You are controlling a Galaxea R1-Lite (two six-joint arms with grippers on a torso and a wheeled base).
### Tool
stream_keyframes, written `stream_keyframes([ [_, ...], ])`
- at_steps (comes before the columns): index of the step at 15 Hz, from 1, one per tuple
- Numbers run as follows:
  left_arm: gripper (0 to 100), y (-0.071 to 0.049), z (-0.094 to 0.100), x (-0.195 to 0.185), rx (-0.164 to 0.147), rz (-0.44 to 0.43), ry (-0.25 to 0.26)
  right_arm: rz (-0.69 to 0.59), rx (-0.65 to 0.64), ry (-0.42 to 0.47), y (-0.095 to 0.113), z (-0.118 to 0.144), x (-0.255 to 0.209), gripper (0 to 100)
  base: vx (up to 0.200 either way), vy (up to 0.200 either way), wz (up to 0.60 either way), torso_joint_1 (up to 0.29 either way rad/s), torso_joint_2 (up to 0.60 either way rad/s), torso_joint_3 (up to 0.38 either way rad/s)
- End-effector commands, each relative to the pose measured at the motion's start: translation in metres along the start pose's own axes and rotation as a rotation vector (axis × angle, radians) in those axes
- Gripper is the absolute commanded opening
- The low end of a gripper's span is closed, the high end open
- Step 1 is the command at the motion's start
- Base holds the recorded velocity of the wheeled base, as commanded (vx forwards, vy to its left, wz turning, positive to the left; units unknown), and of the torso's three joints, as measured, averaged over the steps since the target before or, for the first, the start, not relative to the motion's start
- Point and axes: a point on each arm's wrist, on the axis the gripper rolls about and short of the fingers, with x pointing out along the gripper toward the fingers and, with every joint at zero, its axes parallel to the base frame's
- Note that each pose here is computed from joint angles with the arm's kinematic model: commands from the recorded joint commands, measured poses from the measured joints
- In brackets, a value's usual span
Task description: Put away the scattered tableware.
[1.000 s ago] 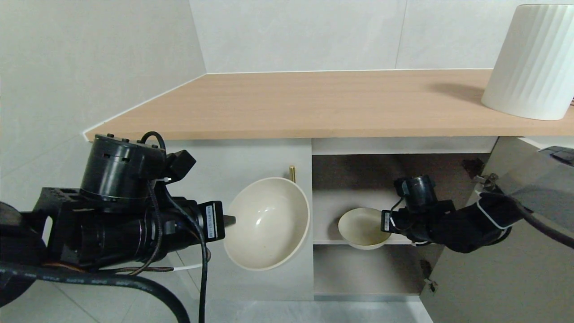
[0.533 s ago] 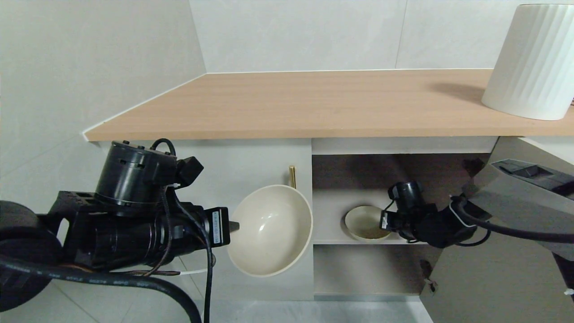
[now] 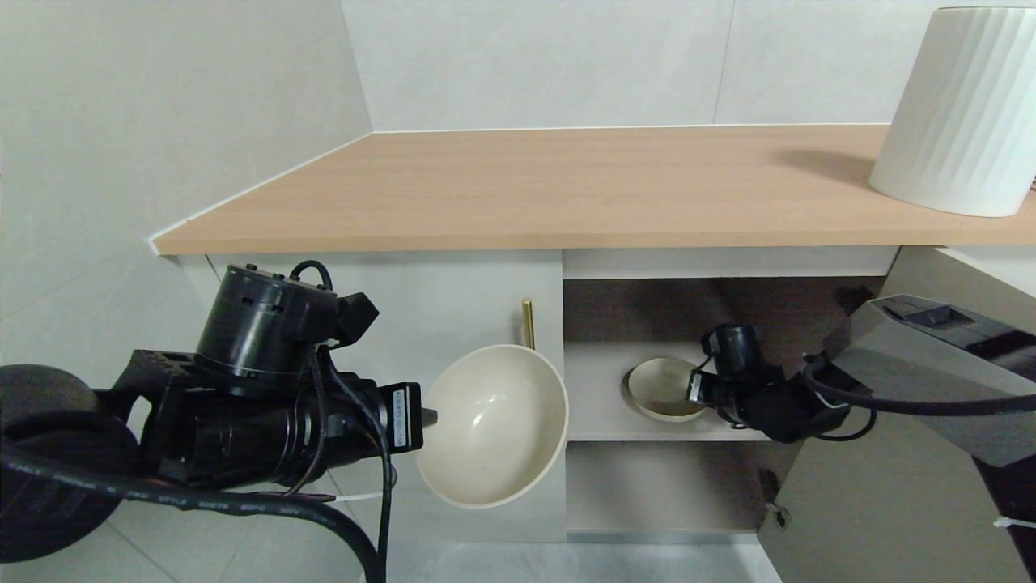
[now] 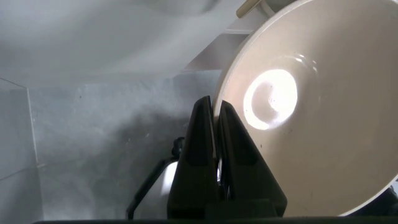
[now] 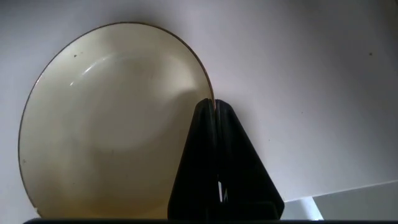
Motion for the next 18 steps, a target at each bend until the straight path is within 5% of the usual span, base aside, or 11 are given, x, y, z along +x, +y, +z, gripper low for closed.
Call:
stream_keyframes([
  [1,0,0.0,0.0,0.001,0.0,0.001,0.002,0.0,0.003,-0.002,-0.001,0.0,0.001,0,0.0,0.0,0.0,0.0,0.0,0.0],
  [3,0,0.0,-0.001,0.002,0.0,0.002,0.005,0.01,0.012,-0.029,0.0,0.002,0.0,0,0.0,0.0,0.0,0.0,0.0,0.0],
  [4,0,0.001,-0.001,0.003,0.0,0.005,0.01,0.013,0.013,-0.035,0.0,0.003,0.0,100,0.0,0.0,0.0,0.0,0.0,0.0],
  [7,0,-0.002,-0.004,0.006,0.006,0.0,0.024,0.016,0.016,-0.039,0.001,0.004,-0.002,100,0.0,0.0,0.0,0.0,0.0,0.0],
  [11,0,-0.015,-0.021,0.027,0.054,-0.004,0.112,0.046,0.008,-0.039,-0.003,0.018,-0.041,100,0.0,0.0,0.0,0.0,0.0,0.0],
  [14,0,-0.026,-0.04,0.046,0.102,0.007,0.217,0.234,-0.036,0.021,0.011,0.026,-0.104,100,0.0,0.0,0.0,0.0,0.0,0.0],
  [18,0,-0.024,-0.054,0.074,0.129,0.101,0.268,0.371,-0.107,0.104,0.026,0.029,-0.171,100,0.0,0.0,0.0,0.0,0.0,0.0],
])
